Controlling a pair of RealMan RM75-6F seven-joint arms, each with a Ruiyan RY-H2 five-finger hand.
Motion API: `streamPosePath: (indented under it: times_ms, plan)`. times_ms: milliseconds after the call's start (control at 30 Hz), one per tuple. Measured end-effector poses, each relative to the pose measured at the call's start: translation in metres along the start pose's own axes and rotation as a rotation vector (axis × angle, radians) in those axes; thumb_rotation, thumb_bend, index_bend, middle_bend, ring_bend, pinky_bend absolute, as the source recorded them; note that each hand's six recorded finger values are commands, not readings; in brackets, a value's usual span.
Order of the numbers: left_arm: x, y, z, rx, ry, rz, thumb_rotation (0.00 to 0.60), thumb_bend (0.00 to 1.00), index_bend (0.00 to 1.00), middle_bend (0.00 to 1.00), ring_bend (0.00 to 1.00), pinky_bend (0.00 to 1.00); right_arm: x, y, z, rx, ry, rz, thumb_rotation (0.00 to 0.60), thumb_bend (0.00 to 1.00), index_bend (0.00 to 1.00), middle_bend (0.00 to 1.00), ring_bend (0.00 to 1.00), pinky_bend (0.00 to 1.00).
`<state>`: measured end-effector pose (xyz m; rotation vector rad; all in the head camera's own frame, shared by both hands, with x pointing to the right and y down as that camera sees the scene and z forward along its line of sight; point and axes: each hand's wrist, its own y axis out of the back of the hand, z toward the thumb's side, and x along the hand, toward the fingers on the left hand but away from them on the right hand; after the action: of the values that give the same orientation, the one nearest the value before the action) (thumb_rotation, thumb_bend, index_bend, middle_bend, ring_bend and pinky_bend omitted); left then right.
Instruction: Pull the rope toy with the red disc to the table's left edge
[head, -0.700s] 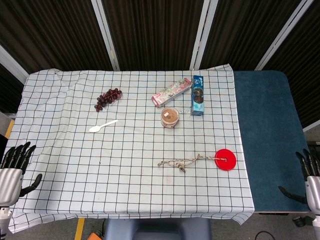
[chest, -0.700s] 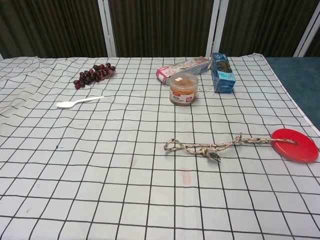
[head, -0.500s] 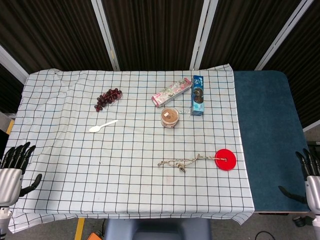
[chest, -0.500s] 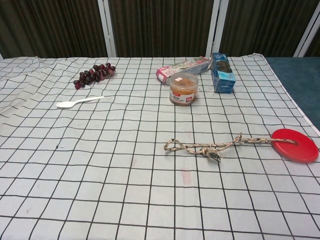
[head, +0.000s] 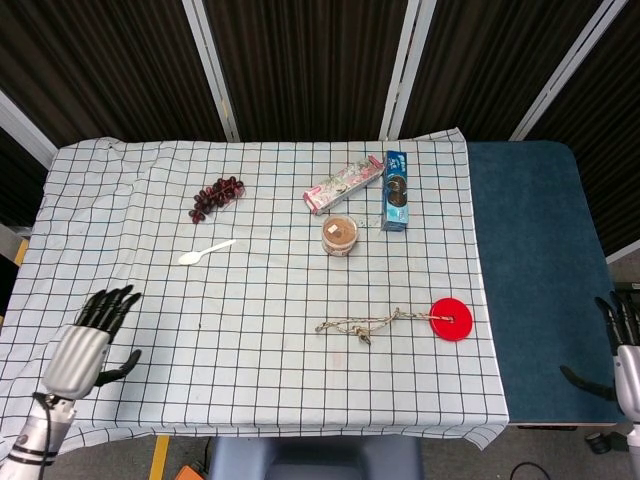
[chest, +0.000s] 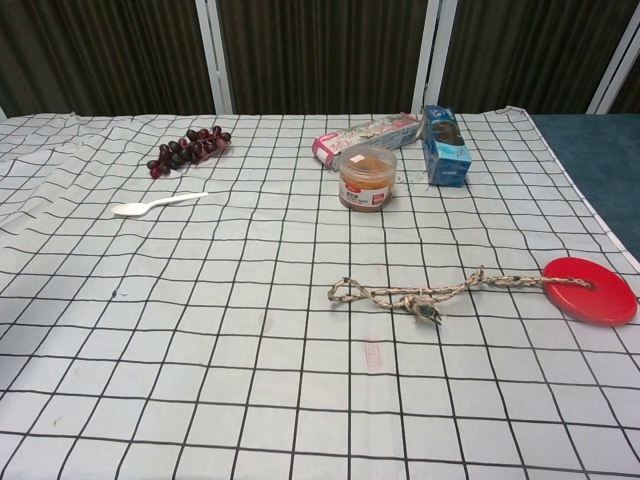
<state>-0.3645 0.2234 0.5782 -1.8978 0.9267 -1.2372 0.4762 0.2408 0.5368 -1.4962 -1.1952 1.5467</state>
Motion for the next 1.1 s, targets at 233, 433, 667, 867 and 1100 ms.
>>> streamPosePath:
  times_ms: [233, 433, 667, 867, 1100]
  plan:
    - [0.047, -0.033, 0.064, -0.108, -0.144, -0.078, 0.6, 0.36, 0.0, 0.0, 0.0, 0.0, -0.001, 0.0, -0.004, -0.008, 0.01, 0.0, 0.6, 0.11, 0.0, 0.0, 0.0, 0.0]
    - [0.087, -0.073, 0.124, -0.167, -0.24, -0.167, 0.6, 0.36, 0.0, 0.0, 0.0, 0.0, 0.004, 0.0, -0.019, -0.018, -0.022, -0.002, 0.6, 0.11, 0.0, 0.0, 0.0, 0.0]
    - [0.125, -0.111, 0.171, -0.19, -0.276, -0.242, 0.6, 0.36, 0.0, 0.0, 0.0, 0.0, 0.007, -0.001, -0.032, -0.028, -0.056, -0.005, 0.6, 0.11, 0.0, 0.0, 0.0, 0.0]
    - [0.143, -0.13, 0.194, -0.182, -0.294, -0.293, 0.6, 0.36, 0.0, 0.0, 0.0, 0.0, 0.009, -0.004, -0.038, -0.035, -0.071, -0.001, 0.6, 0.11, 0.0, 0.0, 0.0, 0.0]
    - [0.162, -0.149, 0.201, -0.158, -0.269, -0.318, 0.6, 0.36, 0.04, 0.0, 0.0, 0.0, 0.01, -0.003, -0.045, -0.036, -0.09, -0.006, 0.6, 0.11, 0.0, 0.0, 0.0, 0.0]
